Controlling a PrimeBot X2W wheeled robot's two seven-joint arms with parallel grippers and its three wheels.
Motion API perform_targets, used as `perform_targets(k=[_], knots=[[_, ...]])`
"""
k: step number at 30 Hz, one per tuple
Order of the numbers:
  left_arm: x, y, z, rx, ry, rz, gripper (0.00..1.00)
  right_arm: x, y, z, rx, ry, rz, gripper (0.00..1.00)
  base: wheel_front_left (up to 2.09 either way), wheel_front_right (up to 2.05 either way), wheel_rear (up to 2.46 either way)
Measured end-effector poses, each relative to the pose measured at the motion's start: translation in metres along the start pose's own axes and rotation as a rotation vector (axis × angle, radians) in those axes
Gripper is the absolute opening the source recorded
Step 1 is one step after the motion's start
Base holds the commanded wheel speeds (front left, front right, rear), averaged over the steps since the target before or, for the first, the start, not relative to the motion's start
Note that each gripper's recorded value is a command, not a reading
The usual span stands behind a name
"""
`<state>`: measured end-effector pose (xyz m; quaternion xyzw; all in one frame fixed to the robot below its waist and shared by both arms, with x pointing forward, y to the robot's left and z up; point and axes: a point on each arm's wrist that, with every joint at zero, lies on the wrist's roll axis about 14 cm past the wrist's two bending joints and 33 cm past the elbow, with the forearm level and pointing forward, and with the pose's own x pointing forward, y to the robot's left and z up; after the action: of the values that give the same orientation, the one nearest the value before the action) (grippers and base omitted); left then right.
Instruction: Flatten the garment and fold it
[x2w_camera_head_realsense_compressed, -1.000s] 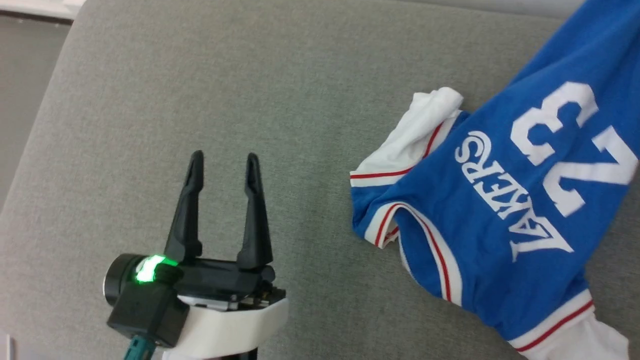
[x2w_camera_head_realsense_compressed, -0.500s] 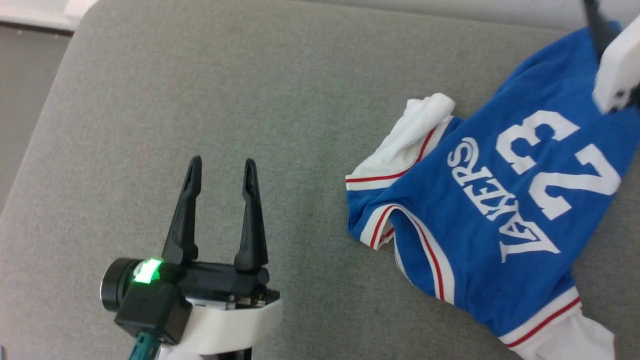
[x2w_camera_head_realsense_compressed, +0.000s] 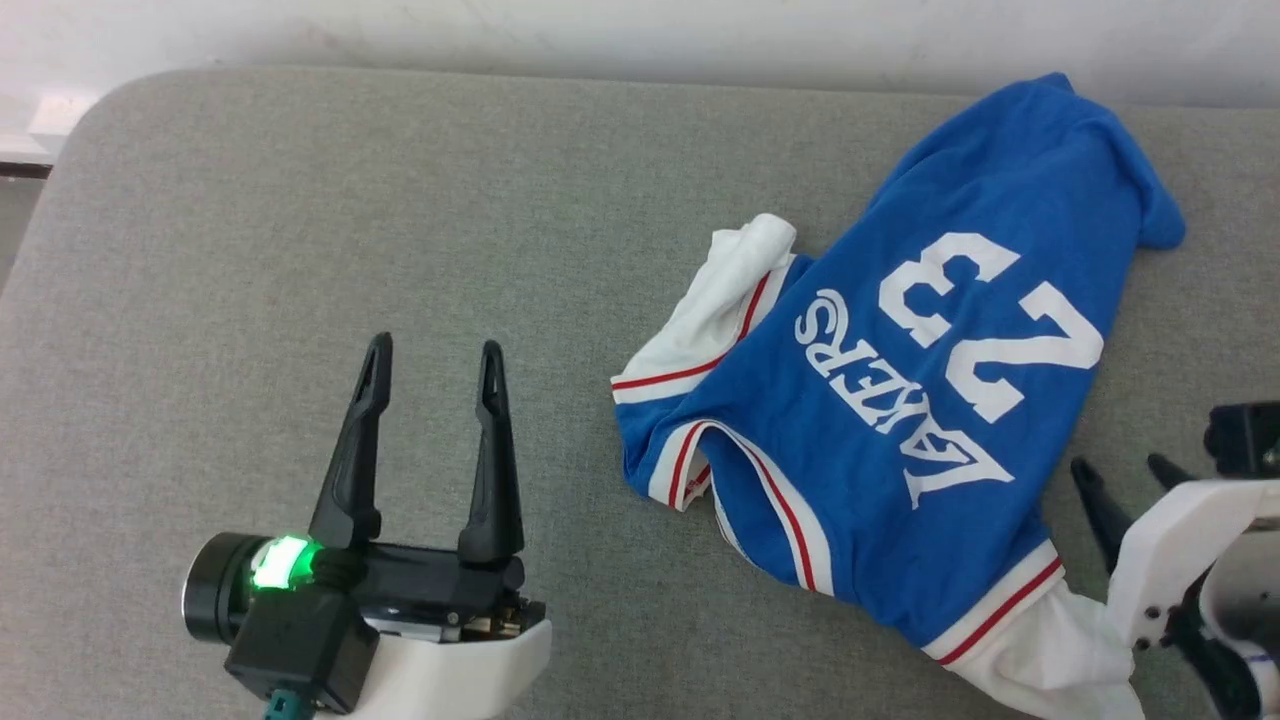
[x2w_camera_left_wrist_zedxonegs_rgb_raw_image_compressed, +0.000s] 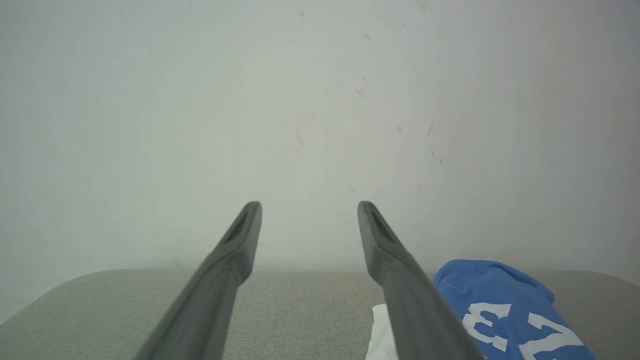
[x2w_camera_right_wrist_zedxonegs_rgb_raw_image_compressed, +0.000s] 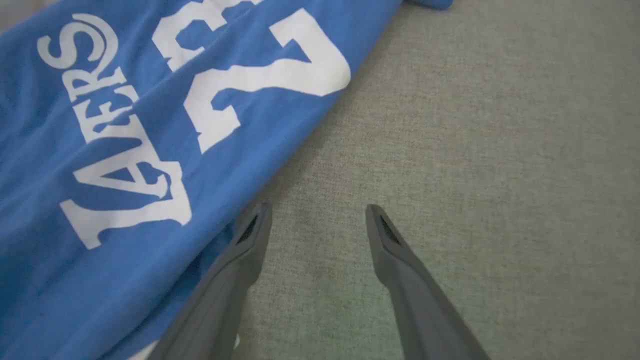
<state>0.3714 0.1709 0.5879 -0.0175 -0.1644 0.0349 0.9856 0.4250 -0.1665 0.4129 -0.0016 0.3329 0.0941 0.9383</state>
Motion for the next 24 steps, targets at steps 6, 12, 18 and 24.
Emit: perform_targets(k=[6,12,18,24], knots=[[0.003,-0.003,-0.009,0.005,0.022,-0.011,1.0,0.009,0.015,-0.024,0.01,0.057,0.018,1.0,0.0,0.0,0.0],[0.003,0.002,-0.019,0.02,0.053,0.005,1.0,0.028,0.026,-0.029,-0.032,0.067,0.037,0.0,0.0,0.0,0.0],[0.002,0.006,-0.022,0.023,0.062,0.017,1.0,0.035,0.028,-0.021,-0.039,0.031,0.038,0.0,0.0,0.0,0.0],[0.0,0.002,-0.013,0.008,0.038,0.01,1.0,0.019,0.006,0.008,-0.037,-0.068,-0.024,0.0,0.0,0.0,0.0]])
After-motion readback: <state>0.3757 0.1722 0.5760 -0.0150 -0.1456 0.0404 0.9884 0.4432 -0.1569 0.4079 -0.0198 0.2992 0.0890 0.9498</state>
